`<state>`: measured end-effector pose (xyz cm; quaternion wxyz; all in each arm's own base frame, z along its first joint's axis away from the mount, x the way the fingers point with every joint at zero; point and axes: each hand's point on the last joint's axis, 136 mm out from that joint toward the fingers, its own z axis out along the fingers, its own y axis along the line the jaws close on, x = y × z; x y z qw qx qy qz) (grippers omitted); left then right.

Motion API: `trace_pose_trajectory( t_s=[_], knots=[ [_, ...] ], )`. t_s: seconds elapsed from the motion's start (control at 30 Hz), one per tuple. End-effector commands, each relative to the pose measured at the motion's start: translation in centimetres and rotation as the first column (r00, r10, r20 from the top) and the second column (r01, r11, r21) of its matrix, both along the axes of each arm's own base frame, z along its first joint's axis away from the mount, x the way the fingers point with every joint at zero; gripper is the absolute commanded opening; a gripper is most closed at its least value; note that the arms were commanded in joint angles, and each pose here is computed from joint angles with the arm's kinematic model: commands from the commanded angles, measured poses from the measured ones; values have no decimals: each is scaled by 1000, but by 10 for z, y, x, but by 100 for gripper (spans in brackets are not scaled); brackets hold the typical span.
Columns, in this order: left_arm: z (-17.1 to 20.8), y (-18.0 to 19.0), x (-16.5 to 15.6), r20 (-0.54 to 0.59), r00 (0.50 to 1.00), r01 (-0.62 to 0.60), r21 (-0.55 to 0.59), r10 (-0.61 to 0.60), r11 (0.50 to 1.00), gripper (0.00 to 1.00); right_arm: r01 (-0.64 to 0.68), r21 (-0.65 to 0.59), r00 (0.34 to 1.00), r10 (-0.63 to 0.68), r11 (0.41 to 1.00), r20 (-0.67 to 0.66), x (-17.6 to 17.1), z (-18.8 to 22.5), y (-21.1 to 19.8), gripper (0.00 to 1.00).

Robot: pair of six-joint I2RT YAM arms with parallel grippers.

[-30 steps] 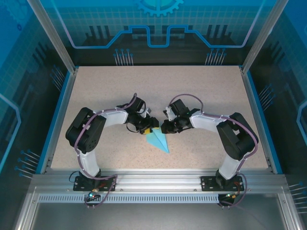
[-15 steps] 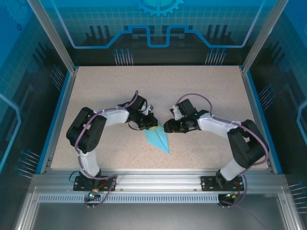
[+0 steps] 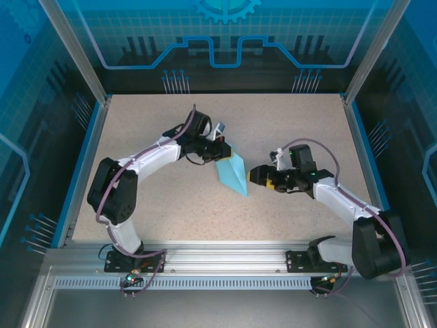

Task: Fold a paper plane with a square sheet of paper (fold left side to right side)
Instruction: Turn over the paper at the center of the table.

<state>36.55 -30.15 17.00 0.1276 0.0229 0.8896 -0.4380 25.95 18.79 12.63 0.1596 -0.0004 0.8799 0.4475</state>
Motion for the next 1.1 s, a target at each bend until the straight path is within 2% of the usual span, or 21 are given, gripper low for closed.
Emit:
trace_pose_trajectory(
  t_s=[0.0, 0.23, 0.6, 0.83, 1.07],
  knots=[
    [42, 4, 3, 64, 998, 16, -34, -14, 999, 0, -92, 189, 996, 88, 978, 30, -12, 32, 10, 100],
    [91, 0, 10, 136, 991, 29, -103, -15, 994, 0, -169, 318, 985, 170, 933, 22, -23, 45, 21, 100],
    [107, -7, 4, 116, 993, 48, -196, -26, 979, 0, -199, 406, 976, 220, 892, -4, -15, 55, 39, 97],
    [99, -10, -1, 72, 997, 44, -251, -27, 967, 0, -204, 418, 979, 191, 885, 73, 6, 80, 44, 81],
    [85, -9, -4, 46, 999, 34, -244, -23, 969, 0, -178, 419, 983, 143, 890, 114, 16, 95, 42, 68]
  ],
)
